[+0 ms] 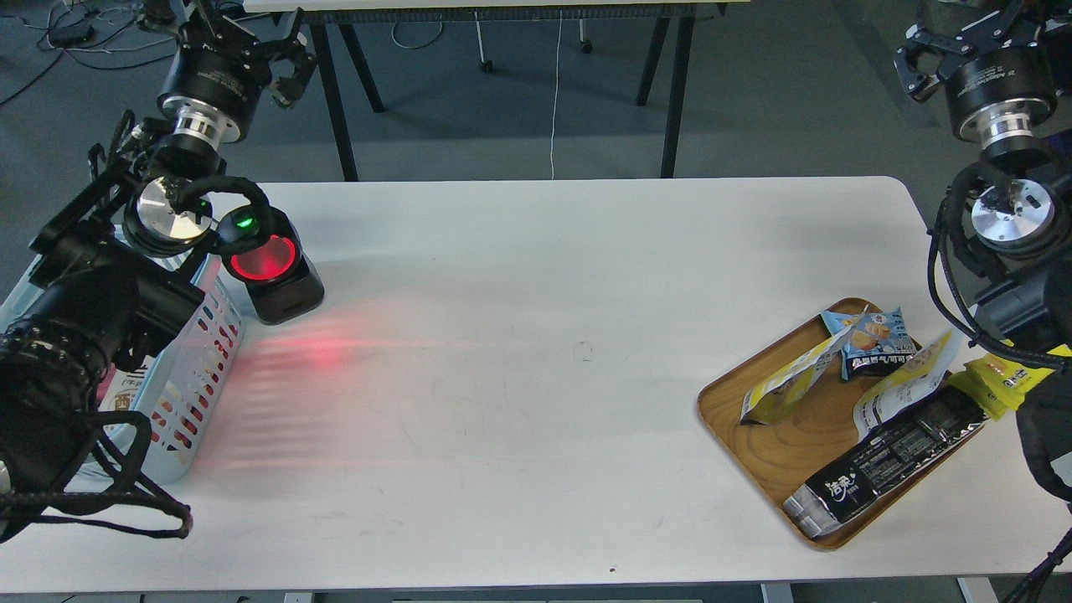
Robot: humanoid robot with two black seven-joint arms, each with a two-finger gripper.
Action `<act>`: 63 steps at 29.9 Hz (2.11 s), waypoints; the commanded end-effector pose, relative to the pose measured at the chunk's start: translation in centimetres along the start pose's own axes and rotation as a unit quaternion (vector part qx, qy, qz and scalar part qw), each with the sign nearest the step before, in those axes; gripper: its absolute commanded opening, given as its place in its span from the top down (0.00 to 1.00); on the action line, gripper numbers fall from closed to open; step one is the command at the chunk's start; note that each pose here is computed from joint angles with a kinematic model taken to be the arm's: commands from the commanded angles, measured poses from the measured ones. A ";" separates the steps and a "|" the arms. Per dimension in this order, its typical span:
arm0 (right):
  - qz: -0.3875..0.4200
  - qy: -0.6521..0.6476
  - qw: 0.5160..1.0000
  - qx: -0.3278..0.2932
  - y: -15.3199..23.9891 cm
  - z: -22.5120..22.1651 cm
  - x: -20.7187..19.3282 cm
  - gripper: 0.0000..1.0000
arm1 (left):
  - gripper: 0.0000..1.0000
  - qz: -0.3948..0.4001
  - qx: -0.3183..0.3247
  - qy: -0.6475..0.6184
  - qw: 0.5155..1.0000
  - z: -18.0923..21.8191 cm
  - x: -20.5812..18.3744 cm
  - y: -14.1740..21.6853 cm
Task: Scan snack and place in basket
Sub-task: 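Move the right gripper from rest toward the snacks on the wooden tray, then lower the right gripper and grasp the yellow-and-white snack pouch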
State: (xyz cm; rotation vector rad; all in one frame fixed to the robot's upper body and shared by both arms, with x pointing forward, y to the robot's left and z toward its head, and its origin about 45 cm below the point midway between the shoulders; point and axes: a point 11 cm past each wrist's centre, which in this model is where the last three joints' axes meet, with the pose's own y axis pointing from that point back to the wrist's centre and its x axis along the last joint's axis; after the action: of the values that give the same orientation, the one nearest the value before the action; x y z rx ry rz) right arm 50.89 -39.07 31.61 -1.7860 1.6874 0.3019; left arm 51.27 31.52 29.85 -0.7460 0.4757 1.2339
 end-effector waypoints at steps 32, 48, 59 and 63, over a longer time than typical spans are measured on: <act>-0.484 0.535 0.665 -0.194 0.3 0.2 -21.0 0.00 | 0.00 0.009 -0.006 -0.024 1.000 2.4 1.3 0.6; -0.631 0.713 0.219 -0.213 8.6 5.0 -20.4 0.01 | 0.00 0.012 -0.006 -0.021 1.000 2.1 1.5 0.9; -0.690 0.685 0.075 -0.224 15.2 5.2 -16.1 0.03 | 0.00 0.013 -0.006 -0.022 1.000 2.0 1.7 1.0; -0.704 0.671 0.028 -0.229 17.4 4.8 -13.7 0.04 | 0.00 0.012 -0.006 -0.022 1.000 2.0 1.6 0.9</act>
State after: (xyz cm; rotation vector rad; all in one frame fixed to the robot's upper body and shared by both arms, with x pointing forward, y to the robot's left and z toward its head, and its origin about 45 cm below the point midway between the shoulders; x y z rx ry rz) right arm 35.00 -23.17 31.87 1.5482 0.5761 1.3023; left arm 50.68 34.25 29.84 -0.7236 0.4436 1.2758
